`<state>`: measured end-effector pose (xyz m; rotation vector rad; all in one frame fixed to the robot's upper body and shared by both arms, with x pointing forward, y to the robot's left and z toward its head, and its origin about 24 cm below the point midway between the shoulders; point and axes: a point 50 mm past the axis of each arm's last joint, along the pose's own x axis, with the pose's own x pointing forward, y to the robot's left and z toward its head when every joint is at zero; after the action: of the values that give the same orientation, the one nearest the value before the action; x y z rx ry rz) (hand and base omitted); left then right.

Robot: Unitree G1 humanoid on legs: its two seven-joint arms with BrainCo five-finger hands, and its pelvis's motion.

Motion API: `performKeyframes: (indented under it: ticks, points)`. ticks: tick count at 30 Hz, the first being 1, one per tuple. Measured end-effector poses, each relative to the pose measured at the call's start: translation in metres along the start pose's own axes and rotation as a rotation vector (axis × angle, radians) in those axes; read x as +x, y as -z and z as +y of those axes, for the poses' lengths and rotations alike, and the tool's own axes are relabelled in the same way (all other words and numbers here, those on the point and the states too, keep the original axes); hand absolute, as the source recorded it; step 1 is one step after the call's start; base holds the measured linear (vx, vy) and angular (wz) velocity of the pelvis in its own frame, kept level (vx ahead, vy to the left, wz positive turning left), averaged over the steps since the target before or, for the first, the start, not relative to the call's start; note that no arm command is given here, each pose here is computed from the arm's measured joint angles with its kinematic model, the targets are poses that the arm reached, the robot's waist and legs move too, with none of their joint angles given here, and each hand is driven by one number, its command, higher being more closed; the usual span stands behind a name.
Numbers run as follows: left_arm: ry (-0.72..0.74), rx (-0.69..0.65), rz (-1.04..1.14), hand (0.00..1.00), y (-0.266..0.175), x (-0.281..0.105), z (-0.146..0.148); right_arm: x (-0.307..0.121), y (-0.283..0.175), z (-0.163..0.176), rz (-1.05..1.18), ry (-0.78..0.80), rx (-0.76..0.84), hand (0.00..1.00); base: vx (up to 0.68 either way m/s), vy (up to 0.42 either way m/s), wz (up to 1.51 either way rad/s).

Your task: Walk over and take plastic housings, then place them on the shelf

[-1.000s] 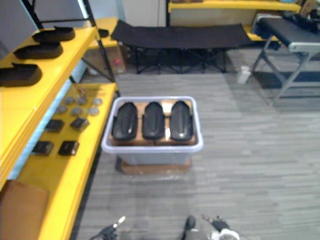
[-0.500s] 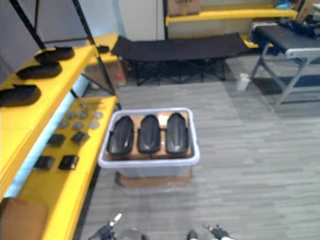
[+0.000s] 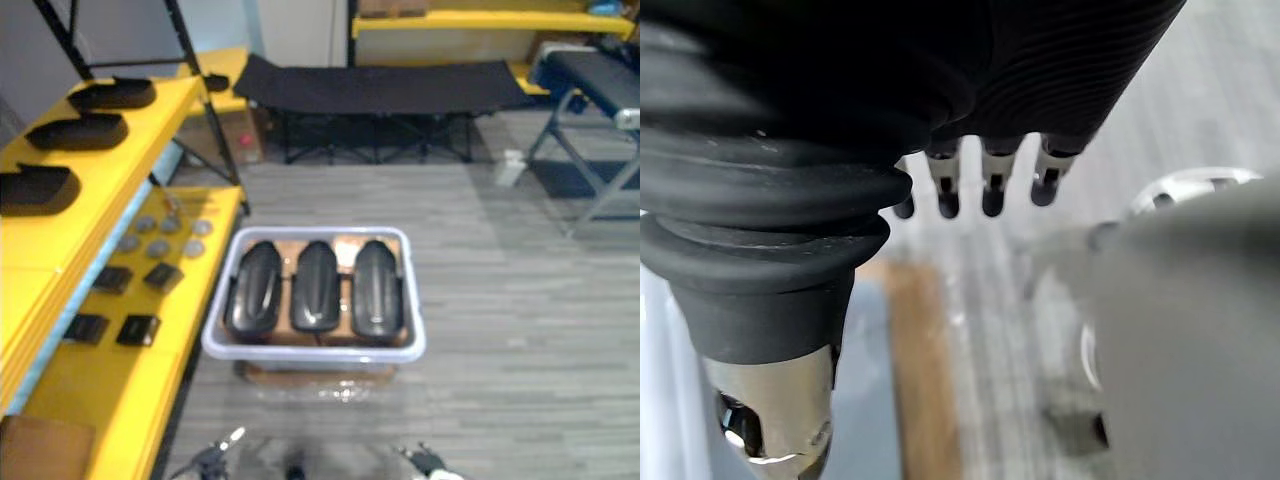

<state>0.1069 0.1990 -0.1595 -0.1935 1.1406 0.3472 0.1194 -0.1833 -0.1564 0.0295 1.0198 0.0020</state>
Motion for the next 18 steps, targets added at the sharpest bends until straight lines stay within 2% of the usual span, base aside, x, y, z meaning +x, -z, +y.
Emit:
performKeyframes:
  ticks: [3,6,11,14,16,18]
  points:
    - [-0.046,0.016,-0.007,0.0,-0.004,0.0,0.011,0.001,-0.011,0.017,-0.089,-0.105,-0.128,0.0,0.11,-0.041,0.57]
    - [-0.077,0.032,0.001,0.0,-0.006,0.0,0.023,-0.001,-0.03,0.042,-0.231,-0.249,-0.348,0.0,0.12,-0.141,0.3]
    - [-0.067,0.03,0.021,0.0,-0.003,0.0,0.015,-0.011,-0.062,0.079,-0.404,-0.51,-0.695,0.0,0.06,-0.15,-0.01]
    - [-0.065,0.065,0.019,0.0,-0.003,0.001,0.015,-0.026,-0.074,0.099,-0.535,-0.624,-0.834,0.0,0.07,-0.033,0.1]
    - [-0.064,0.07,0.014,0.0,-0.004,0.001,0.015,-0.041,-0.091,0.114,-0.665,-0.681,-0.888,0.0,0.02,0.01,0.03]
    - [-0.066,0.07,-0.01,0.0,-0.007,0.001,0.016,-0.07,-0.124,0.139,-0.903,-0.723,-0.835,0.0,0.04,0.021,0.03]
